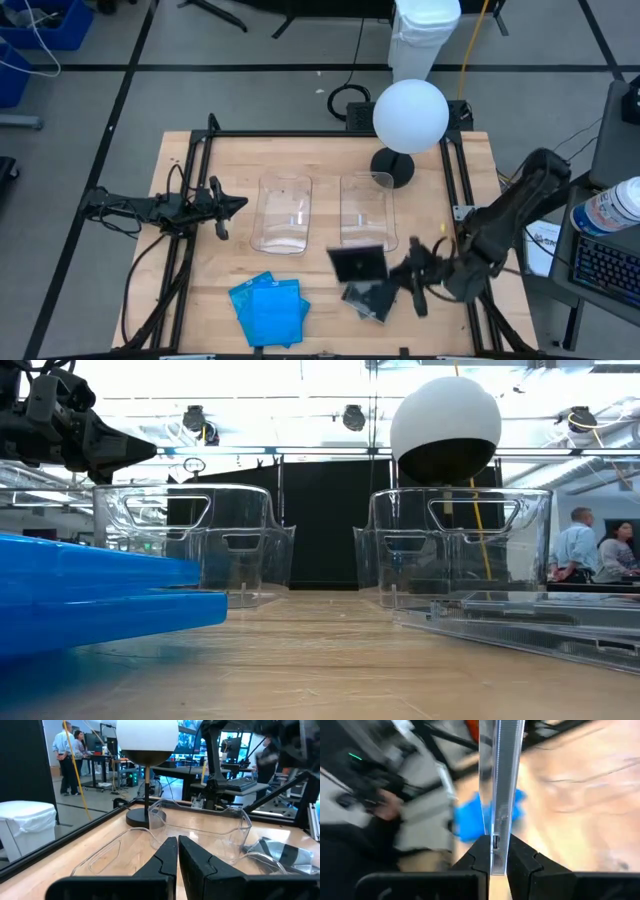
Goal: Pick & place jewel cases by type
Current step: Put the black CD case into the right transparent bin, then put the blue CD case into the left transparent bin
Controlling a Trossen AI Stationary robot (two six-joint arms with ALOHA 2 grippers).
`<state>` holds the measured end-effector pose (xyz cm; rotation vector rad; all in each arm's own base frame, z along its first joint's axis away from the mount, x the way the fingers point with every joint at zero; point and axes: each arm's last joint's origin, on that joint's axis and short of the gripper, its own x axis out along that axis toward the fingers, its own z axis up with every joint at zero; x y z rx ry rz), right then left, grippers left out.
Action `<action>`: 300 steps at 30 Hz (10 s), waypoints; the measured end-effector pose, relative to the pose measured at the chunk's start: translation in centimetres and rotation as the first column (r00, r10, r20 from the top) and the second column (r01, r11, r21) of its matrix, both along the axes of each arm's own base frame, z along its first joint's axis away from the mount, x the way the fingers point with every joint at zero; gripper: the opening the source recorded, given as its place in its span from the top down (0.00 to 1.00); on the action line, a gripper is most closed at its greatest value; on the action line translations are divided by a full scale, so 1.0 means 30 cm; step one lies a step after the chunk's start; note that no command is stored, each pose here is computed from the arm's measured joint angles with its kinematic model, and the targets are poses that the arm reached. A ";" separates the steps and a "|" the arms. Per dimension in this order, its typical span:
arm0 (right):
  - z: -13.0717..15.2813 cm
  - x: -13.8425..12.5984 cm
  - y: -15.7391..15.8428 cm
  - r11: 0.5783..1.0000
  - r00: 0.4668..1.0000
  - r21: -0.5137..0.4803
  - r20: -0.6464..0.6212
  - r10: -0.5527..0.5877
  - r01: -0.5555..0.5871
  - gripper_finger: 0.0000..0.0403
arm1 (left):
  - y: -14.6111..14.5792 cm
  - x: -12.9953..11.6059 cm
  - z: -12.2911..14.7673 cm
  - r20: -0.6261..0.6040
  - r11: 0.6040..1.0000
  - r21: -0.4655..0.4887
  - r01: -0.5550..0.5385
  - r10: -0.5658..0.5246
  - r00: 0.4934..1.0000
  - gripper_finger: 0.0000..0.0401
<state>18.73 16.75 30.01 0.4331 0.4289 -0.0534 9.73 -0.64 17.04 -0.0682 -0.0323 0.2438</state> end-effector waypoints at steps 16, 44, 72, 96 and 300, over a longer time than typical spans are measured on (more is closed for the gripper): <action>0.212 0.111 -0.369 0.989 0.681 -0.150 -0.724 -0.106 -0.006 0.94 | 0.000 0.000 0.000 -0.001 1.000 0.004 -0.006 0.006 1.000 0.95; -0.064 0.336 -0.687 0.910 0.233 0.133 -0.943 0.238 -0.392 0.94 | 0.001 0.000 0.001 -0.019 0.996 0.088 -0.012 0.014 1.000 0.95; -0.197 0.435 -0.711 0.840 0.275 0.245 -0.869 0.412 -0.485 0.92 | 0.001 0.000 0.000 -0.020 0.996 0.086 -0.010 0.012 1.000 0.95; -0.269 0.403 -0.715 0.907 0.215 0.205 -0.930 0.298 -0.368 0.63 | 0.001 0.000 0.000 -0.018 0.997 0.079 -0.008 0.010 1.000 0.95; -0.381 -0.233 -0.391 0.934 0.766 -0.316 0.555 0.325 -0.167 1.00 | -1.343 0.340 -0.052 -0.863 0.718 0.468 0.516 0.244 0.443 0.44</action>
